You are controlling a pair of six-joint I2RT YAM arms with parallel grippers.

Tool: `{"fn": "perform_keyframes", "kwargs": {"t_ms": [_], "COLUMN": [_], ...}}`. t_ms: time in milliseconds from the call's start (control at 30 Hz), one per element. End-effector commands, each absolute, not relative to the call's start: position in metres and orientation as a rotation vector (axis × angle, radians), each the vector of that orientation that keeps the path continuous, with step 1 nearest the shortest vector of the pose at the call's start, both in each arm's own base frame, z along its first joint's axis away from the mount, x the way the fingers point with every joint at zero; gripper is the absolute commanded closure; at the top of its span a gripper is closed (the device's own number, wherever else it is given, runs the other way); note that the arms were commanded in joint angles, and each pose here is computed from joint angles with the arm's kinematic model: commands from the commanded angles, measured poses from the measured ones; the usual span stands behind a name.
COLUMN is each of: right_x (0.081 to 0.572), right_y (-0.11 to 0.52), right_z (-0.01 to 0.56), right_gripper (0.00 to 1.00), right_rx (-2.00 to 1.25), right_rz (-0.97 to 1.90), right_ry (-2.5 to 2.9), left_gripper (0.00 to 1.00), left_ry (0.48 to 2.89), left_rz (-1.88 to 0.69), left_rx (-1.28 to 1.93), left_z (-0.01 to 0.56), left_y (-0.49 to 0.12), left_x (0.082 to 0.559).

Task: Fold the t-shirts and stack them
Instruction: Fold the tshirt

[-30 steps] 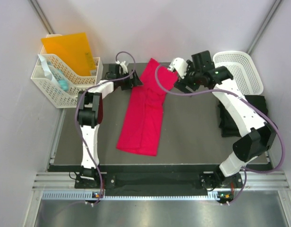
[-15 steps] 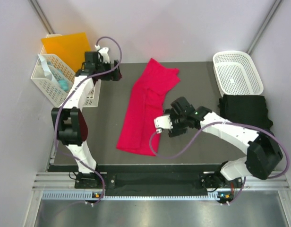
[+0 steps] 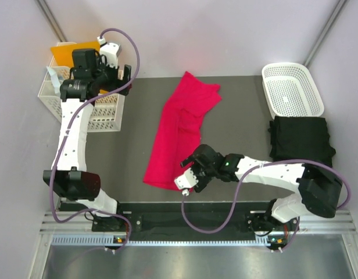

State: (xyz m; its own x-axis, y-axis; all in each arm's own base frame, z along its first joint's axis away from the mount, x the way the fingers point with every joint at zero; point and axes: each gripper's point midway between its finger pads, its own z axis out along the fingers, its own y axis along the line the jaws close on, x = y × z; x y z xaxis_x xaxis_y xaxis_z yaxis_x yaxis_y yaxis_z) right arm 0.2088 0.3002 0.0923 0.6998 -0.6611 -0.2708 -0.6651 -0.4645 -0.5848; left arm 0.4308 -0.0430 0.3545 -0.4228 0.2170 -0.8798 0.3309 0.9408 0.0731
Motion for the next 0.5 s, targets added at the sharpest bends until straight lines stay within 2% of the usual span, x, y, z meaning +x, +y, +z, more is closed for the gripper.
{"fn": "perform_keyframes", "kwargs": {"t_ms": [0, 467], "right_x": [0.188, 0.166], "right_y": [0.322, 0.315], "right_z": [0.081, 0.049], "right_gripper": [0.18, 0.21], "right_rx": [-2.238, -2.337], "right_rz": [0.092, 0.193], "right_ry": [0.941, 1.058], "left_gripper": [0.01, 0.01], "left_ry": [2.017, 1.917], "left_rz": [-0.066, -0.073], "left_rx": [0.449, 0.422], "left_z": [0.369, 0.405], "left_y": [-0.033, -0.035], "left_x": [0.425, 0.443]}}
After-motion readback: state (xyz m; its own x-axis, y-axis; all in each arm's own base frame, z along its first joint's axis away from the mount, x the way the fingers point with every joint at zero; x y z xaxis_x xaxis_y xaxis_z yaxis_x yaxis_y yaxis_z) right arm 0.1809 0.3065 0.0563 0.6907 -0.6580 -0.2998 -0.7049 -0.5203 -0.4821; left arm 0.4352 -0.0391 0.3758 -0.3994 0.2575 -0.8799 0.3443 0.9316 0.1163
